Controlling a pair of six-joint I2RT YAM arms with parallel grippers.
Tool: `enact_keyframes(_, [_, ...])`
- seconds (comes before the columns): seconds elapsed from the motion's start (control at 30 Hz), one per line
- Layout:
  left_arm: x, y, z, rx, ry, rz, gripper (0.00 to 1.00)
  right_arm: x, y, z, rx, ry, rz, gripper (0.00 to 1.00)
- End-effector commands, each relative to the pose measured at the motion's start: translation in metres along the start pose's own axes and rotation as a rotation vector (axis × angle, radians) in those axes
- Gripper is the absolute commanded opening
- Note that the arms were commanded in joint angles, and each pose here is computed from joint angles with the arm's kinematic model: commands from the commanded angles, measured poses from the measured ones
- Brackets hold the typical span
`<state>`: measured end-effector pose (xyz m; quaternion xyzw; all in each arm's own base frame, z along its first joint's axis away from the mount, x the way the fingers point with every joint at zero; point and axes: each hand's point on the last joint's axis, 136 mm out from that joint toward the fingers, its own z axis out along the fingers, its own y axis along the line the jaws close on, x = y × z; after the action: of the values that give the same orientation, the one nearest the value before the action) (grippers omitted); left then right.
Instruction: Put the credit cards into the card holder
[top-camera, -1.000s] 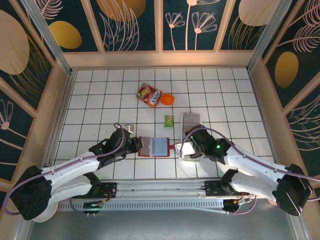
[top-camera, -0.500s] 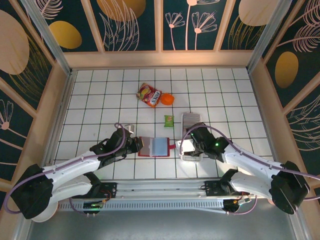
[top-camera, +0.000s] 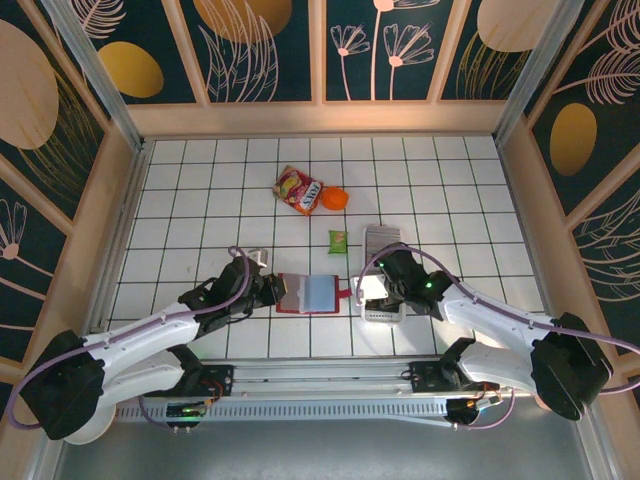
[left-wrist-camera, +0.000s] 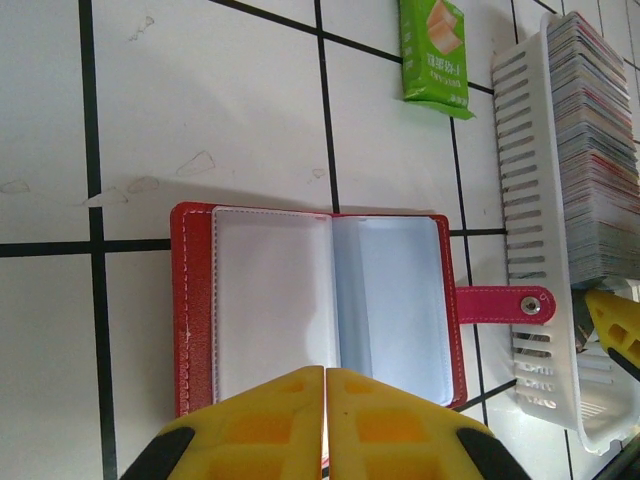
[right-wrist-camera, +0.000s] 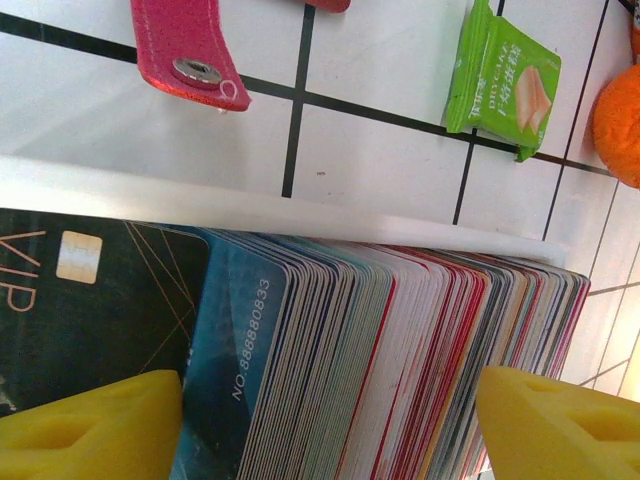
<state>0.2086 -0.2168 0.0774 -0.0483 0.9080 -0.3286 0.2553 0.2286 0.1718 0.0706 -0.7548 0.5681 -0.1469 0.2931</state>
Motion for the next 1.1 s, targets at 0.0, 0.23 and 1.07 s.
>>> enact_keyframes(0.0, [0.001, 0.0, -0.002, 0.012, -0.008, -0.01, 0.09, 0.009, -0.029, -0.006, 0.093, 0.051, 0.018, 0.74])
enact_keyframes(0.23, [0.0, -0.001, -0.003, 0.016, -0.011, -0.012, 0.09, 0.01, -0.031, -0.009, 0.1, 0.049, 0.024, 0.56])
enact_keyframes(1.07, [-0.002, -0.003, -0.002, 0.017, -0.013, -0.016, 0.08, 0.004, -0.02, -0.024, 0.024, 0.006, 0.055, 0.0])
